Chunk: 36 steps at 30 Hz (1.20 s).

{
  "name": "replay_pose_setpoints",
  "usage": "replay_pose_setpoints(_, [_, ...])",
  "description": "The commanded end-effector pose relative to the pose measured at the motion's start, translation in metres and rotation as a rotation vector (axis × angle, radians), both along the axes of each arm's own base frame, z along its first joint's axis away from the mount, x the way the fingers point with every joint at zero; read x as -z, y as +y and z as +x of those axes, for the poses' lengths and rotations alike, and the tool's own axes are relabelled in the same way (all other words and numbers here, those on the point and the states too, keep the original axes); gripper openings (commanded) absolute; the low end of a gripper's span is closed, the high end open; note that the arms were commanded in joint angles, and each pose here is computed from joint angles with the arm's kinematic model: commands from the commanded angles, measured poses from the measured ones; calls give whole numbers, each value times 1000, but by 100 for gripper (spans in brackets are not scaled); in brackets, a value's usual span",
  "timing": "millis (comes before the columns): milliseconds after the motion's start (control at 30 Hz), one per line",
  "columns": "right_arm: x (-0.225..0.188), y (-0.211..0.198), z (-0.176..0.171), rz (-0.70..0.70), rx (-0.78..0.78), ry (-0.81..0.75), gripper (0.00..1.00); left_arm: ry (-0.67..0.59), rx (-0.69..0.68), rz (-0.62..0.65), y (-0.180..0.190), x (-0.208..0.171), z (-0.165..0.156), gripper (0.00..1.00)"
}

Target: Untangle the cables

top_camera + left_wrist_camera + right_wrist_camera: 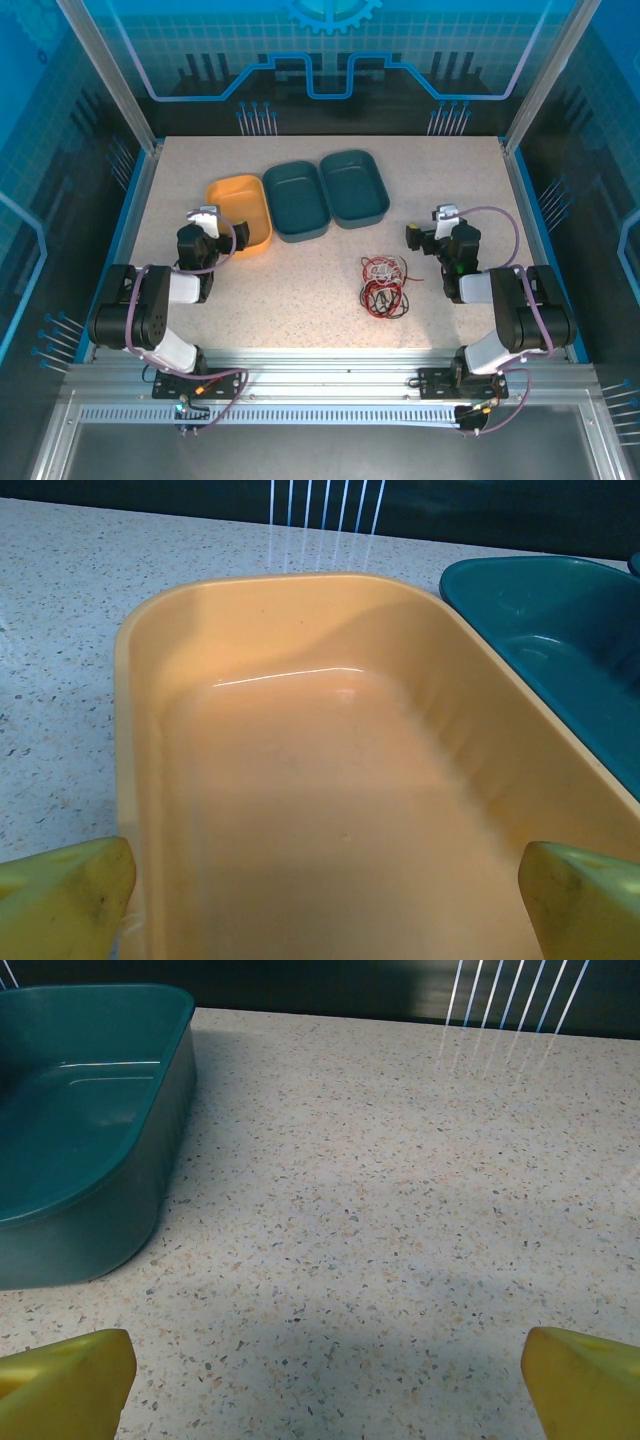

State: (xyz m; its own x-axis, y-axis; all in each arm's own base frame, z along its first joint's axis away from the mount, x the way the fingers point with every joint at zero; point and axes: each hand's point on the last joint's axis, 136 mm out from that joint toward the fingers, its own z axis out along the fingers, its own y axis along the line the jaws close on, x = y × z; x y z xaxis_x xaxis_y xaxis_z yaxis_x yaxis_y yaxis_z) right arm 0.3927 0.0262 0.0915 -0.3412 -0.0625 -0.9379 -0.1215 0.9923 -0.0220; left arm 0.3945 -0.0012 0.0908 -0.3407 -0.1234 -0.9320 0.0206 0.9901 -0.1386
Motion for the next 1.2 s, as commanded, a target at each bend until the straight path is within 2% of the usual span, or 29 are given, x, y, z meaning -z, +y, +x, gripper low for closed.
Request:
replay_pose_setpoints(0, [-8, 3, 6, -19, -8, -24, 100, -20, 50, -2, -9, -6, 3, 99])
replay_pose_setpoints(133, [-9, 2, 7, -21, 1, -27, 100, -12, 38, -8, -7, -11, 3, 99])
replay_pose_setpoints(233, [-18, -9, 6, -15, 66, -14, 100, -12, 43, -11, -7, -18, 2, 99])
replay_pose_setpoints(533, [-62, -25, -17, 26, 173, -58, 100, -63, 9, -9, -3, -51, -13, 99])
replay_pose_setpoints(700, [-71, -33, -35, 116, 258, 54, 100, -92, -76, -121, 5, -84, -28, 99])
replay_pose_setpoints(800, [-71, -26, -48, 151, 246, 144, 100, -79, -76, -204, 0, -103, -38, 99])
replay_pose_setpoints(1000, [-71, -8, -79, 175, 242, 262, 100, -28, 11, -317, -32, -131, -63, 99])
replay_pose_setpoints(1133, [-69, -2, -105, 206, 292, 358, 100, 14, 141, -346, -83, -134, -86, 99])
replay_pose_setpoints(1167, [-68, 3, -111, 222, 286, 384, 97, 34, 172, -358, -98, -130, -92, 99])
